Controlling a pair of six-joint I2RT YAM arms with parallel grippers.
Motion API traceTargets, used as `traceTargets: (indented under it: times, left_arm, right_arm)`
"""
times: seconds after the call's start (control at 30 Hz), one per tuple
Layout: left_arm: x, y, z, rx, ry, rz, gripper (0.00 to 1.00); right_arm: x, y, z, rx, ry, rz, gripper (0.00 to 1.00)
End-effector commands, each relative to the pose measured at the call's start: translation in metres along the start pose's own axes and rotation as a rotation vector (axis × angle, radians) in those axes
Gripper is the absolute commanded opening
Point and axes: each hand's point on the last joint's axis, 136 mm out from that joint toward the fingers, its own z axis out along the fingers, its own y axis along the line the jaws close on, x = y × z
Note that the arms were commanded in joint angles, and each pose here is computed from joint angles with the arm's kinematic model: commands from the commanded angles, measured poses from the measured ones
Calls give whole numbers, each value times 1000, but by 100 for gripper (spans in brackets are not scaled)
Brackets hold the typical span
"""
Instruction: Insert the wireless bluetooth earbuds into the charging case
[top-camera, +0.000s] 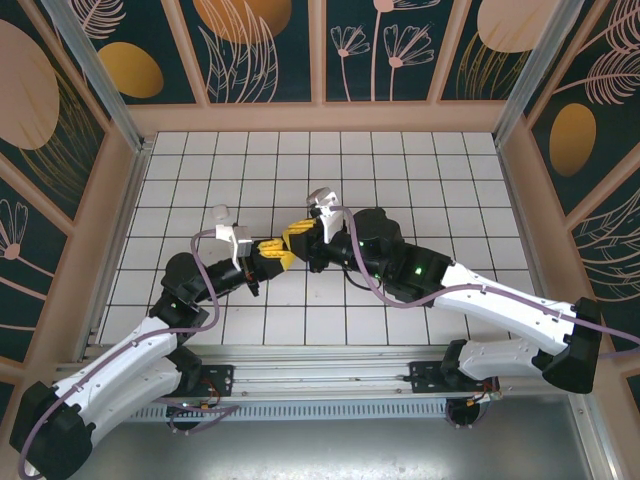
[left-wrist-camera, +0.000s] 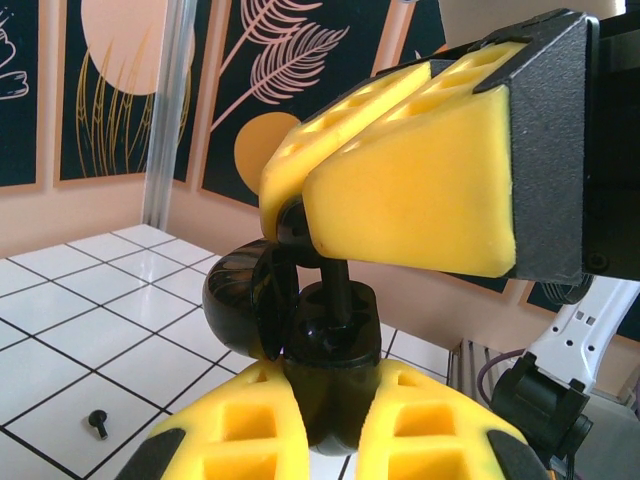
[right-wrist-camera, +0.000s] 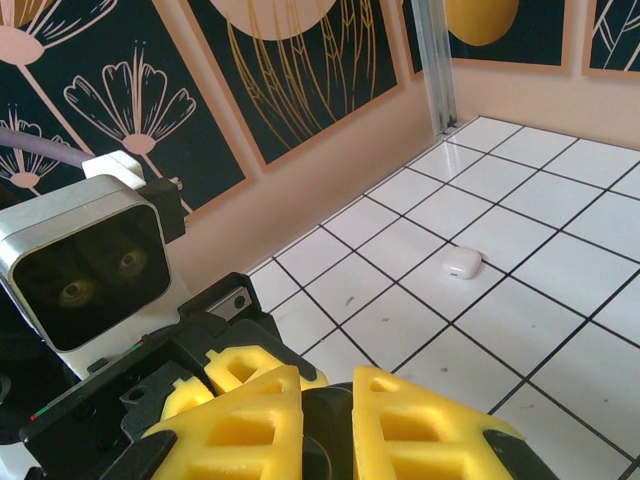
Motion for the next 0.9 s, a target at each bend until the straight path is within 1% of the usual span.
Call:
traceTargets:
  times: [0.0,0.1,0.33,0.5,0.63,0.73,0.87]
  left_arm:
    - [-22,-9,0,25,-69,39,0]
    - [-22,-9,0,24,-69,39,0]
    - [-26,-8,0,17,-75,47,0]
    - [-27,-9,2,22,-71,41,0]
    - [-27,-9,1,23,-70,37,0]
    - [-27,-9,1,19,-68,36,0]
    - [-25,-9,-1,12,-65,38,0]
  right_arm:
    - [12,-5,2,22,31,-28,14]
    - [17,-6,1,29,55,-42,14]
    - [30,4,1,-39,119,-52,15]
    - [39,4,7,-39,170,-52,19]
    - [39,2,13,-24,190,-44,24]
    - [34,-7,15,44,189,-20,31]
    - [27,-14,16,100,192,12,37]
